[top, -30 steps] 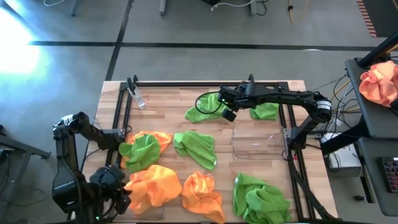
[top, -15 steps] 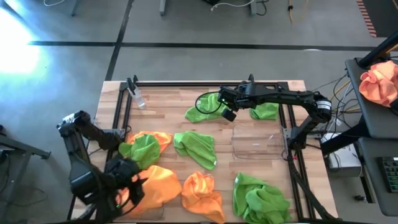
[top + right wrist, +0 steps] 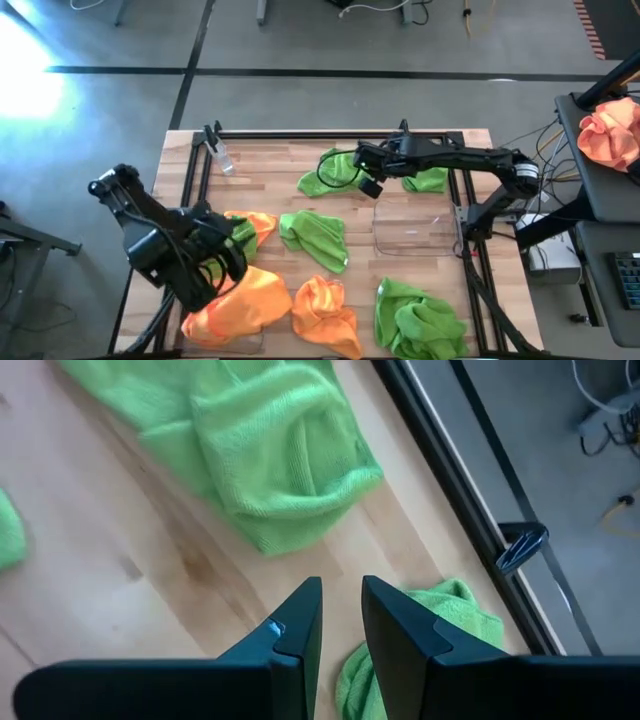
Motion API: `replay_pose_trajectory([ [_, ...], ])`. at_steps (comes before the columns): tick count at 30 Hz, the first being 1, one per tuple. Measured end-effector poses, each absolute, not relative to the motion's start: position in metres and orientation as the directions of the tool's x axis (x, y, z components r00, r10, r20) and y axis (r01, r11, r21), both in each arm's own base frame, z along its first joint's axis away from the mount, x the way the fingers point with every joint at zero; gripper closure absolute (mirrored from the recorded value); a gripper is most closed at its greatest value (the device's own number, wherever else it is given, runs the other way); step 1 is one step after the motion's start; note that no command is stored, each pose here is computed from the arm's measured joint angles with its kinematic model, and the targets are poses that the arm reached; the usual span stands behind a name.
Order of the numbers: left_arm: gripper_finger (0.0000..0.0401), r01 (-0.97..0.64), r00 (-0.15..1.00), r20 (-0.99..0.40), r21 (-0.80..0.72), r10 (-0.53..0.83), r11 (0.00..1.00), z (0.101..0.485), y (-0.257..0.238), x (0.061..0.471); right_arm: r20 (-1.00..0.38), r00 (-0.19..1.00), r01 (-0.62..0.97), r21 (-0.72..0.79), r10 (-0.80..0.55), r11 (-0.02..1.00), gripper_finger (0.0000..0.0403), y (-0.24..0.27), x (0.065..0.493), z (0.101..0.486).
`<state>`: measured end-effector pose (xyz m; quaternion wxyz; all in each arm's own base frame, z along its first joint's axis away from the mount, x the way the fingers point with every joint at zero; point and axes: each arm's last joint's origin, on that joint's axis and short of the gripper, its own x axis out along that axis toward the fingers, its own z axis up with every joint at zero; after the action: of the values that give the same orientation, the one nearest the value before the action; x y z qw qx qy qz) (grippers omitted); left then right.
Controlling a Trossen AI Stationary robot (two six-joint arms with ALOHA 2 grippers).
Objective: Sort microfiber towel by color & place in baskets
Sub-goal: Put the top right yellow towel into the left transparent bin, then put the top center green towel into the right transparent bin
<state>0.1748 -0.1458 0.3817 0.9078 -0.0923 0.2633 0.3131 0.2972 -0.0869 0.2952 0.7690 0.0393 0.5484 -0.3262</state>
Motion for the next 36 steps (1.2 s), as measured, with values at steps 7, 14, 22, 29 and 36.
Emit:
replay_pose_trajectory([
  [7, 0.0227, -0.642, 0.693, -0.476, -0.067, 0.541, 0.764, 0.364, -0.122, 0.157, -0.831, 0.284, 0.563, -0.259, -0.478, 0.785, 0.0335, -0.079, 0.282, 0.321],
  [14, 0.0227, -0.647, 0.745, -0.378, -0.213, 0.549, 0.732, 0.322, -0.1, 0.14, -0.787, 0.366, 0.581, -0.223, -0.496, 0.782, 0.0335, -0.076, 0.273, 0.339],
  [22, 0.0227, -0.634, 0.769, -0.333, -0.284, 0.546, 0.719, 0.297, -0.075, 0.127, -0.759, 0.394, 0.567, -0.243, -0.518, 0.787, 0.0335, -0.079, 0.282, 0.337],
  [29, 0.0227, -0.605, 0.788, -0.319, -0.242, 0.527, 0.758, 0.299, -0.059, 0.122, -0.762, 0.389, 0.497, -0.3, -0.518, 0.814, 0.0335, -0.081, 0.291, 0.33],
  [36, 0.0227, -0.625, 0.774, -0.323, -0.249, 0.545, 0.74, 0.292, -0.042, 0.111, -0.735, 0.387, 0.515, -0.329, -0.557, 0.792, 0.0335, -0.084, 0.296, 0.326],
])
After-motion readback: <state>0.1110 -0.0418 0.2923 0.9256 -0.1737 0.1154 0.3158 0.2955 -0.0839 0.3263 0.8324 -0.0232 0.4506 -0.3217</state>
